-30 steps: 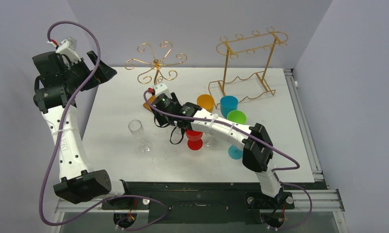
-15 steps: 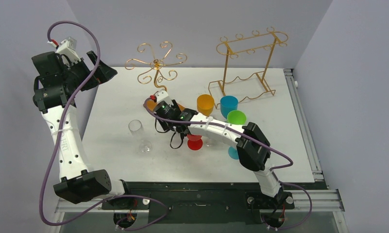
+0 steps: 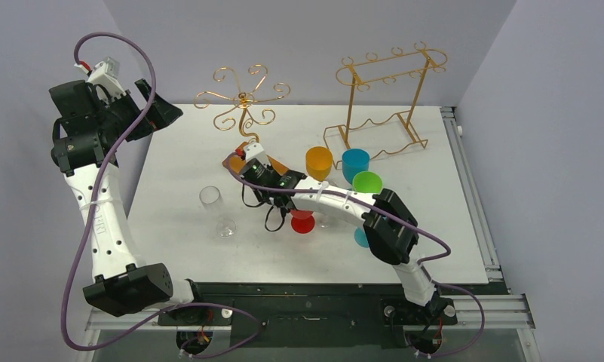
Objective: Place the wine glass upside down on the wine glass rack
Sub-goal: Pick up the wine glass at the center of the board.
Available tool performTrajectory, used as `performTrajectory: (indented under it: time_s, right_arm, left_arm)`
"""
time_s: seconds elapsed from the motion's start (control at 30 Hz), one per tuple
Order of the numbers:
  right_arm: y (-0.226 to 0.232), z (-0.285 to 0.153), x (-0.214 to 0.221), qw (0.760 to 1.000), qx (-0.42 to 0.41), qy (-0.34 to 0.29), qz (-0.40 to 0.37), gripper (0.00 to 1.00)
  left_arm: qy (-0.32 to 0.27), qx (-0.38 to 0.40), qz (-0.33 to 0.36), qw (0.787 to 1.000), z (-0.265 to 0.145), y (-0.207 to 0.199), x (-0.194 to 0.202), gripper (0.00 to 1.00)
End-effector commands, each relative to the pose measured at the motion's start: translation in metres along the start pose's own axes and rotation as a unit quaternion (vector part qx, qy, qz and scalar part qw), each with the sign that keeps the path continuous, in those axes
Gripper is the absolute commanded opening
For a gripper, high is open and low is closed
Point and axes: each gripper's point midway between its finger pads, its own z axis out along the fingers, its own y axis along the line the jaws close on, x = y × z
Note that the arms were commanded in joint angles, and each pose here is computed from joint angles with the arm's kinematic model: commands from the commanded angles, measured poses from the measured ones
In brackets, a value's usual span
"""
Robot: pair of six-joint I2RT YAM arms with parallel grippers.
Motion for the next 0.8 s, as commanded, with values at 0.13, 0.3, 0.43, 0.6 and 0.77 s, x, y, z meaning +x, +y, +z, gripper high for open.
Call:
performTrajectory:
  time_s: [0.13, 0.3, 0.43, 0.6, 0.77]
  right_arm:
    - [0.014, 0.021, 0.006, 1.0, -0.019, 0.018, 0.003, 0.26]
    - [0.024, 0.02, 0.02, 0.999, -0.022, 0.029, -0.01, 0.25]
    - [0.021, 0.015, 0.019, 1.0, -0.017, 0.02, -0.008, 0.08]
    - [0.015, -0.006, -0.015, 1.0, -0.018, -0.016, -0.002, 0.0]
    - [0.006, -0.055, -0.067, 0.996, -0.038, -0.074, 0.02, 0.0]
  left_arm:
    - [-0.018, 0.013, 0.016, 1.0, -0.008, -0.009, -0.011, 0.96]
    - [-0.021, 0.016, 0.018, 0.999, -0.011, -0.013, -0.012, 0.96]
    - [-0.021, 0.019, 0.017, 0.999, -0.012, -0.014, -0.012, 0.96]
    - [-0.02, 0.024, 0.018, 0.999, -0.014, -0.017, -0.012, 0.96]
    - [-0.009, 0.031, 0.019, 0.999, -0.015, -0.019, -0.006, 0.96]
